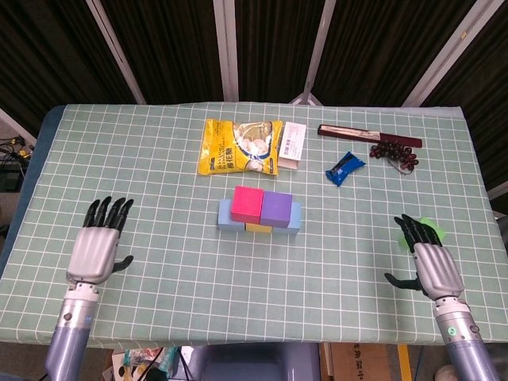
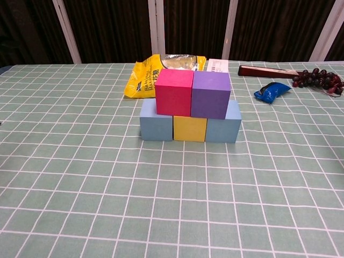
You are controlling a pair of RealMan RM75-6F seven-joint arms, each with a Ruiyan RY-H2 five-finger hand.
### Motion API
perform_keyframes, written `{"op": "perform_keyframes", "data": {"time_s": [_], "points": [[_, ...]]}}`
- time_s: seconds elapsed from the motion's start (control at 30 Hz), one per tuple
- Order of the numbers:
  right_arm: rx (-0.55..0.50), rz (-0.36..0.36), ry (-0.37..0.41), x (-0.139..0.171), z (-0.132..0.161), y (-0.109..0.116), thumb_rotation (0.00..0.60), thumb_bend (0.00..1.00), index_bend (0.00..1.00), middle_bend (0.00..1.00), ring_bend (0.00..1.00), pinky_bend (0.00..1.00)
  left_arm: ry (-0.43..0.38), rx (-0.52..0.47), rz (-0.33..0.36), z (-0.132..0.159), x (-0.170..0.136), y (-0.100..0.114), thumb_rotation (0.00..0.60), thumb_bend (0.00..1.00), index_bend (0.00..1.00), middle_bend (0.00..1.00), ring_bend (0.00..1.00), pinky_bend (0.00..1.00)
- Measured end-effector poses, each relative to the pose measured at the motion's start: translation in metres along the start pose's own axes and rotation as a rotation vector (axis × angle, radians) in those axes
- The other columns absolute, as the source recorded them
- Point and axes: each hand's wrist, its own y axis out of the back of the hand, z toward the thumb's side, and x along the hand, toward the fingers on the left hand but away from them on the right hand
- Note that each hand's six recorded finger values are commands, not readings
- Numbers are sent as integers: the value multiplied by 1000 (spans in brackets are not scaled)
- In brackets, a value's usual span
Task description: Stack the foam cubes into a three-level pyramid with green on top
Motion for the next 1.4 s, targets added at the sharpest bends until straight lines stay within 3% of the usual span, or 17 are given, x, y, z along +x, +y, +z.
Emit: {"op": "perform_keyframes", "data": {"time_s": [0.27,0.57,1.07,1.4], "points": [[57,10,37,7,6,-9,600,207,0,0,0,0,50,-17,21,-45,-33,-2,600,128,0,62,20,0],[77,-11,44,10,5,-11,600,207,0,0,0,0,62,-25,37,-81,-47,-6,600,128,0,62,20,0],[85,-46,-73,-22,-15,-12,600,206,0,0,0,0,6,-45,69,-78,-32,14,600,128,0,62,20,0],[126,-18,-181,-63,-26,-33,600,206,0,0,0,0,-12,-48,84,-73,-26,27,600,128,0,62,20,0]]}}
